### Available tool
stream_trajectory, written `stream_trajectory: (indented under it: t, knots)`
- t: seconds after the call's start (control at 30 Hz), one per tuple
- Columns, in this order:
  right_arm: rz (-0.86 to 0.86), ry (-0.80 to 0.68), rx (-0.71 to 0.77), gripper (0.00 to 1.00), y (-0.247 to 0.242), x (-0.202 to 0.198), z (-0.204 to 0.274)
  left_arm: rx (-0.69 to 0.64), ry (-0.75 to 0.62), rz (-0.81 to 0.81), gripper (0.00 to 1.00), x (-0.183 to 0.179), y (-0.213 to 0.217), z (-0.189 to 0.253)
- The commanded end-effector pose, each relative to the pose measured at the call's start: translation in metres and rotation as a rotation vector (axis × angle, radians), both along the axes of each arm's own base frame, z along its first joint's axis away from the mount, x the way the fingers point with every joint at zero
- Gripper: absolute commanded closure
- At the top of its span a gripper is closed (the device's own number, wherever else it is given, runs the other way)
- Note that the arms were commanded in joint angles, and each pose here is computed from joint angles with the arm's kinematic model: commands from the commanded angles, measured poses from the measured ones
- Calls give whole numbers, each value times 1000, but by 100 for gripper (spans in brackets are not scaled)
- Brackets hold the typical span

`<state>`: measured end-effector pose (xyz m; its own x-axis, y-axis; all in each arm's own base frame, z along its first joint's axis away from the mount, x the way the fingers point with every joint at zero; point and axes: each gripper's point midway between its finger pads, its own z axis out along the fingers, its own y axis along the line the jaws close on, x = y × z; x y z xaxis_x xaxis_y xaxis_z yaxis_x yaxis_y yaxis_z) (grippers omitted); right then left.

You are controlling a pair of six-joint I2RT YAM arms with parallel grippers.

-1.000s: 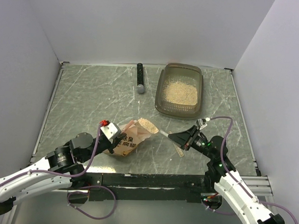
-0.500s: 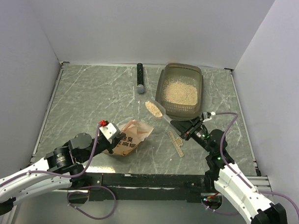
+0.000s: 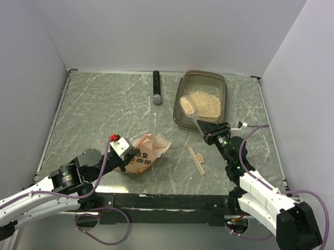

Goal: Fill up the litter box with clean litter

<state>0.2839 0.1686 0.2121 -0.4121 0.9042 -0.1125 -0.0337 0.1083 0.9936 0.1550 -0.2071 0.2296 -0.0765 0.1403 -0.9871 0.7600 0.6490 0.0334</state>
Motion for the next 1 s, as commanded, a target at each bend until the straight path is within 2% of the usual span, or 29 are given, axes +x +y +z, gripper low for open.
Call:
stream_trajectory:
  t: [0.0, 0.13, 0.17, 0.23, 0.27, 0.3, 0.37, 0.4, 0.63, 0.97]
  knots:
    - [-208, -217, -26, 100, -30, 31, 68, -79, -25, 0, 99, 0, -2, 26]
    - [-287, -188, -93, 100, -45, 51, 64, -74, -24, 1, 99, 0, -2, 25]
    - [-302, -126, -152, 100, -49, 57, 47, -75, -25, 1, 99, 1, -2, 25]
    - [-344, -105, -243, 100, -58, 68, 49, -72, -23, 1, 99, 1, -2, 24]
    - [-341, -11, -323, 100, -61, 70, 27, -72, -23, 1, 99, 1, -2, 24]
    - [-355, -14, -352, 100, -63, 77, 43, -72, -23, 1, 99, 1, -3, 24]
    - [-352, 73, -494, 100, -70, 83, 22, -71, -22, 1, 99, 1, -3, 24]
    - [-359, 70, -521, 100, -73, 88, 30, -72, -22, 4, 99, 1, -3, 24]
    - [-207, 252, -824, 100, -79, 114, -7, -77, -23, 11, 99, 2, -2, 26]
    - [-3, 366, -1078, 100, -75, 137, -27, -75, -18, 37, 99, 5, 2, 25]
